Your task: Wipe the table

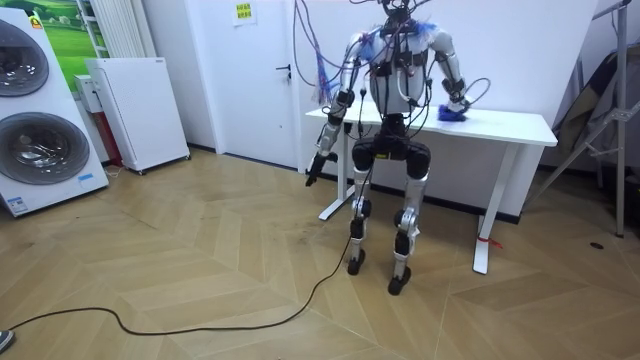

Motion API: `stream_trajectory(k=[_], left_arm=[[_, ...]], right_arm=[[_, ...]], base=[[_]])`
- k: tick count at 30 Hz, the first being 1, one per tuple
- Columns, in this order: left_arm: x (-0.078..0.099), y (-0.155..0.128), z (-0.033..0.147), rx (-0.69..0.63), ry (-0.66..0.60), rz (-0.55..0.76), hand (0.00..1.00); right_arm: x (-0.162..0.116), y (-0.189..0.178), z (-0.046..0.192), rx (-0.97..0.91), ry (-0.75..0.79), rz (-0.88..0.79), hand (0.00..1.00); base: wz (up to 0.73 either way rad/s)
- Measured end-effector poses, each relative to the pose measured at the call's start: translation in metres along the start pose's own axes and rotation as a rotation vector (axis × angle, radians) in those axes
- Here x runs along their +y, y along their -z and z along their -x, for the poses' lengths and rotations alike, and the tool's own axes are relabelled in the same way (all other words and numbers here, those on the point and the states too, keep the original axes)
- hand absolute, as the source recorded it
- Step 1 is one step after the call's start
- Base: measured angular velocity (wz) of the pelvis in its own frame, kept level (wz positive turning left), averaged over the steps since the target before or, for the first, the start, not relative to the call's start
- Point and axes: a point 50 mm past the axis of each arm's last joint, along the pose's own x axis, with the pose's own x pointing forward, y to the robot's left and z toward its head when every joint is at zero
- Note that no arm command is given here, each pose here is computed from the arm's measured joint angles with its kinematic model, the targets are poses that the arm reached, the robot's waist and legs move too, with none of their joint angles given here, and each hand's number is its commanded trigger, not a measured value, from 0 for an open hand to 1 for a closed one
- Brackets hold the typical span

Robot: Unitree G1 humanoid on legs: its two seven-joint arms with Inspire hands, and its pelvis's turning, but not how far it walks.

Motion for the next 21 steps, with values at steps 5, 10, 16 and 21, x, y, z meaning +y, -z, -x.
stream_trajectory(k=[5,10,16,21], left_arm=[[0.005,0.001,0.000,-0.002,-0.025,0.013,0.00],[-0.013,-0.008,0.001,-0.033,0.031,-0.027,0.00],[-0.022,-0.017,-0.002,-0.033,0.093,-0.052,0.00],[-0.026,-0.018,0.000,-0.041,0.121,-0.069,0.00]], right_arm=[[-0.005,0.028,0.013,0.083,0.004,0.028,1.00],[-0.004,-0.014,-0.007,-0.008,0.026,0.062,1.00],[0.014,-0.165,-0.020,-0.439,-0.059,0.075,1.00],[0.003,-0.203,-0.024,-0.559,-0.061,0.048,1.00]], base=[[-0.25],[-0.46],[-0.36],[0.49]])
